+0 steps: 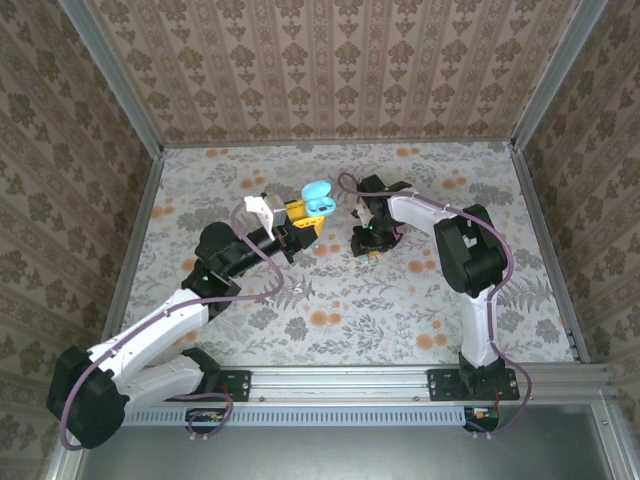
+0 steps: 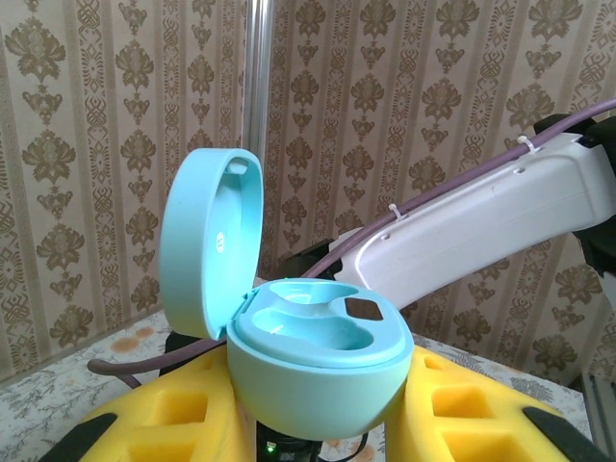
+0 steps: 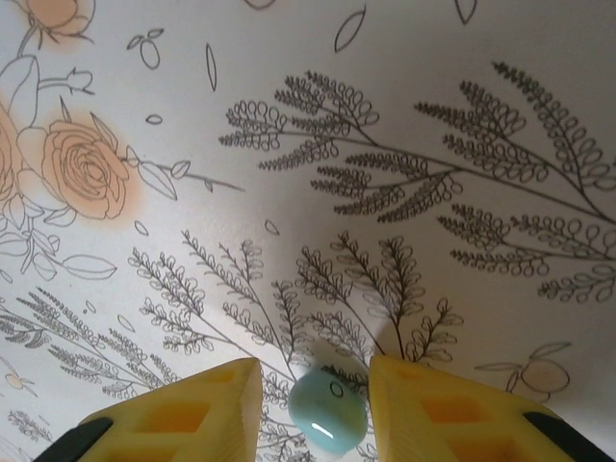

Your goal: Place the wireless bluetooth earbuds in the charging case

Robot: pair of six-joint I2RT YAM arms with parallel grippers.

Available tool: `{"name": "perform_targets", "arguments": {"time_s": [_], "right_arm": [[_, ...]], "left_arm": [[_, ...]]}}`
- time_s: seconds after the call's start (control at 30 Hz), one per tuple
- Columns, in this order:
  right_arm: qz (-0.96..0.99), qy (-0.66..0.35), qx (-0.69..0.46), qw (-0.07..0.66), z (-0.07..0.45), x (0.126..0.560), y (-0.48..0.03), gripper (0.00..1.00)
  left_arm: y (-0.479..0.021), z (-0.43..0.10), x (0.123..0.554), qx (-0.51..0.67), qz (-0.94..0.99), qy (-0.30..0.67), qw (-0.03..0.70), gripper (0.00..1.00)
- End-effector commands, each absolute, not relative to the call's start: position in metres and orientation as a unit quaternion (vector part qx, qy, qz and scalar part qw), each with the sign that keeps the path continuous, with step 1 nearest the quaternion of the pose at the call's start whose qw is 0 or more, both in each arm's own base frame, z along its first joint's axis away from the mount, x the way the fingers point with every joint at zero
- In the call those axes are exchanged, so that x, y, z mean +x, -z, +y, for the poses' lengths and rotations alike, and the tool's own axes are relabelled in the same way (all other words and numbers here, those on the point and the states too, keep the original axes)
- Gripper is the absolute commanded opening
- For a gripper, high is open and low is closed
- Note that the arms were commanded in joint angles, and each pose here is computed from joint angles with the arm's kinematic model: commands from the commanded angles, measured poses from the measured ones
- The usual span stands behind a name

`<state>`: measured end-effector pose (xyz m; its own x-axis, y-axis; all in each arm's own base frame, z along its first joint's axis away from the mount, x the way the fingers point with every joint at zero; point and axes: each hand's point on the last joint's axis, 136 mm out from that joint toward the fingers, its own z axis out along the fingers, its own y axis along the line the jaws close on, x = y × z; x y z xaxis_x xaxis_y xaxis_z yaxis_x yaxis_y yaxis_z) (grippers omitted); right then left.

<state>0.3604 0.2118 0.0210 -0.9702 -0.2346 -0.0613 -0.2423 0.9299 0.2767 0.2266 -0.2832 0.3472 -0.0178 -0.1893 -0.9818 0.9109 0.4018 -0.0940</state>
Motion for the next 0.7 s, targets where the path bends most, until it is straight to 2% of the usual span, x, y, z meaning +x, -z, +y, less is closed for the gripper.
{"name": "perform_targets", "arguments": {"time_s": [0.0, 0.33, 0.67], "right_arm": [[0.984, -0.13, -0.119, -0.011, 0.209, 0.355, -0.016, 0.36], [0.979, -0.146, -0.139, -0.038, 0.208, 0.338, -0.02, 0.35], [0.981, -0.147, -0.123, -0.024, 0.21, 0.343, -0.015, 0.29]], "left_arm": [[-0.366, -0.284, 0.225, 0.323, 0.541, 0.446, 0.636, 0.32], [-0.365, -0.283, 0.225, 0.322, 0.543, 0.444, 0.636, 0.32], [-0.366, -0.286, 0.225, 0.323, 0.543, 0.45, 0.631, 0.32]]}}
